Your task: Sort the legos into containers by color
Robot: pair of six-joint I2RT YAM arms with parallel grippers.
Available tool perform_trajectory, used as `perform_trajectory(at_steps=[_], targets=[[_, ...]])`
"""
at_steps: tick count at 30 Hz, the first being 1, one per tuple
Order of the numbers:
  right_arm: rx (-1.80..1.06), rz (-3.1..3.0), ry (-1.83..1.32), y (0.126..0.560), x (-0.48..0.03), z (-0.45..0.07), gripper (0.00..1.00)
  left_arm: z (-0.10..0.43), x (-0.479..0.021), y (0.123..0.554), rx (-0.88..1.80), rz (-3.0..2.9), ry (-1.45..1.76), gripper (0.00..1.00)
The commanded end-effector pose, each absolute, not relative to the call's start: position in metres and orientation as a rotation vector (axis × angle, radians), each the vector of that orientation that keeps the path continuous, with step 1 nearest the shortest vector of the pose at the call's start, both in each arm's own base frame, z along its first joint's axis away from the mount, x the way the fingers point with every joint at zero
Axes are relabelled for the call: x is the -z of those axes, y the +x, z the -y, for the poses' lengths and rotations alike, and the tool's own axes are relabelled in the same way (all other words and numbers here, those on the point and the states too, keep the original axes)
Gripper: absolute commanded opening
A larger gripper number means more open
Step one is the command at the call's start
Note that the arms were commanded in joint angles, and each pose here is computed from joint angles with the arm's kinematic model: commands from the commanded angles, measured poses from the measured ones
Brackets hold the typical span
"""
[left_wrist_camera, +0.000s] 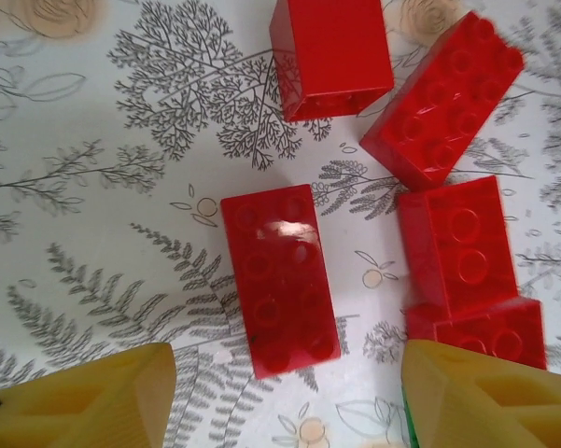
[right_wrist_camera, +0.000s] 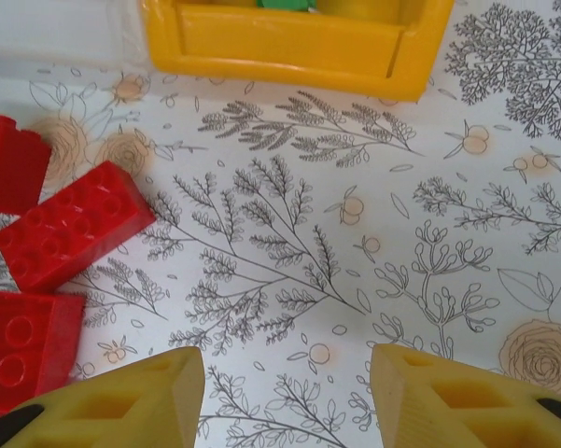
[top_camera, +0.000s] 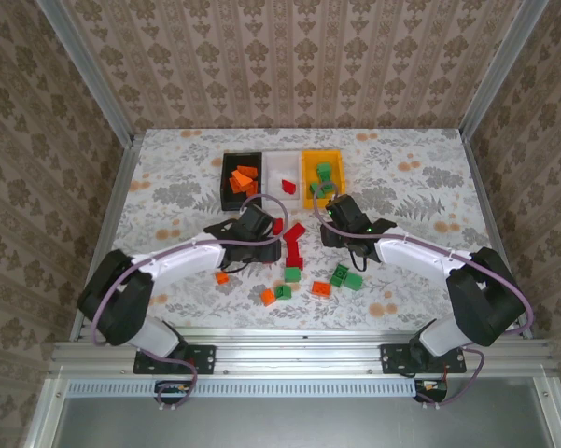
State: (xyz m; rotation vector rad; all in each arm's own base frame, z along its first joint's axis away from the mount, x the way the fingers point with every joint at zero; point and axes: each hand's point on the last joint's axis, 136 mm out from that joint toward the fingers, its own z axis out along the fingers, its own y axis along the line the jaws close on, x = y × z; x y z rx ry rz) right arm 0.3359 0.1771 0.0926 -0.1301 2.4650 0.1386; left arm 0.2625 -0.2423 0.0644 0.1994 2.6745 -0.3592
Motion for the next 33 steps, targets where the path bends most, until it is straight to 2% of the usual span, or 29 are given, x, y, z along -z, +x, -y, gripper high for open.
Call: perform_trajectory(at_steps=[1,6,11,19,27,33], targets=[[-0.202,-2.410,-0.115,0.338,-0.113,-0.192,0.51,0.236,-0.070,0.269,0.299,-2.639,0.151,0.68],[-0.227,-2.442,-0.206,0.332,-0.112,-0.241,0.54,0.188,-0.081,0.268,0.292,-2.593,0.002,0.76],[-0.199,-2.503,-0.230,0.328,-0.090,-0.271,0.63,0.140,-0.086,0.261,0.309,-2.576,-0.144,0.81],[-0.109,-2.576,-0.236,0.326,-0.057,-0.286,0.67,0.117,-0.099,0.250,0.392,-2.507,-0.211,0.83],[-0.037,-2.608,-0.219,0.329,-0.039,-0.285,0.63,0.118,-0.099,0.246,0.447,-2.480,-0.209,0.84],[-0.025,-2.629,-0.213,0.329,-0.027,-0.287,0.54,0.120,-0.097,0.245,0.461,-2.479,-0.195,0.84]])
